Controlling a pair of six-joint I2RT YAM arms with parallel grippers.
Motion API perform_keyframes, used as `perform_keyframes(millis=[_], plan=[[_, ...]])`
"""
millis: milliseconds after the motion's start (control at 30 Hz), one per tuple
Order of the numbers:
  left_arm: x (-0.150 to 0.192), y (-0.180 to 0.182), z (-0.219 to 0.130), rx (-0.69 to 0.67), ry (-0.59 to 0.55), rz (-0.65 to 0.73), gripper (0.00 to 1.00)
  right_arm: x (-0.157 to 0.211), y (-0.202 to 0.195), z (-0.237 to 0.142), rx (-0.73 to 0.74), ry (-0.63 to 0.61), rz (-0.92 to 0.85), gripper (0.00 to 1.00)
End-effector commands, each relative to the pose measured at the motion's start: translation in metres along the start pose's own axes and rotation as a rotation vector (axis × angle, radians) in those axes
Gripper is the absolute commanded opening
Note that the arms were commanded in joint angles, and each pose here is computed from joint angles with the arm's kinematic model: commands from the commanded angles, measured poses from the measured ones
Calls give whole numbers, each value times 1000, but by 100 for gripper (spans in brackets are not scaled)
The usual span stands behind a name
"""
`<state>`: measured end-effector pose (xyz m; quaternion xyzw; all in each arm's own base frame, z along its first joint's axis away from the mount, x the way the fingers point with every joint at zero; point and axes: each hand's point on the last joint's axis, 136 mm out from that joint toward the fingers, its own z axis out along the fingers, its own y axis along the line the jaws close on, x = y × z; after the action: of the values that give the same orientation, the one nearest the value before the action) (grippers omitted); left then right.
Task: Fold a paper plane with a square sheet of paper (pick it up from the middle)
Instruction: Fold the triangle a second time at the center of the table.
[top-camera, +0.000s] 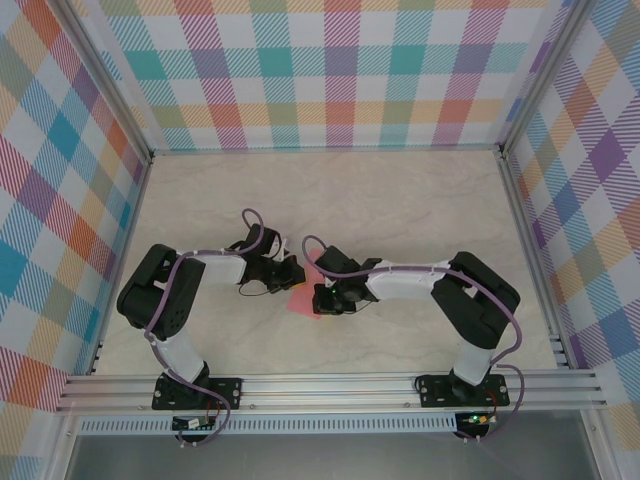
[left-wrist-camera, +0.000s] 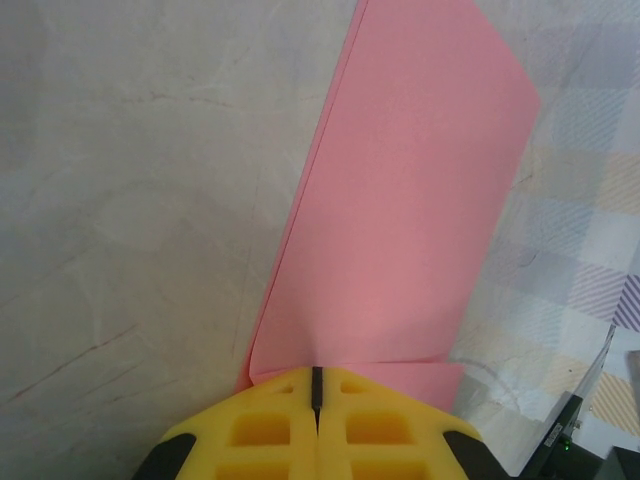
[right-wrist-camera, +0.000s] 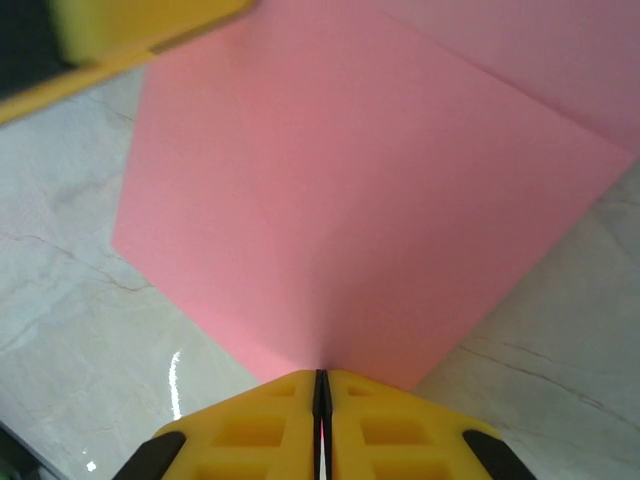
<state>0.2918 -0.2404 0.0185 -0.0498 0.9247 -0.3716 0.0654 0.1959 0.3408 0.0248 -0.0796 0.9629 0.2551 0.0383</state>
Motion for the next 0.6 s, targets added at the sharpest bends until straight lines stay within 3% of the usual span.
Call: perform_keyframes(millis=[0, 567], plan=[[5, 19, 6, -86, 22, -18, 3, -19, 19, -13, -15, -47, -57, 11], [7, 23, 8, -98, 32, -39, 2, -45, 15, 11, -51, -99, -20, 12]])
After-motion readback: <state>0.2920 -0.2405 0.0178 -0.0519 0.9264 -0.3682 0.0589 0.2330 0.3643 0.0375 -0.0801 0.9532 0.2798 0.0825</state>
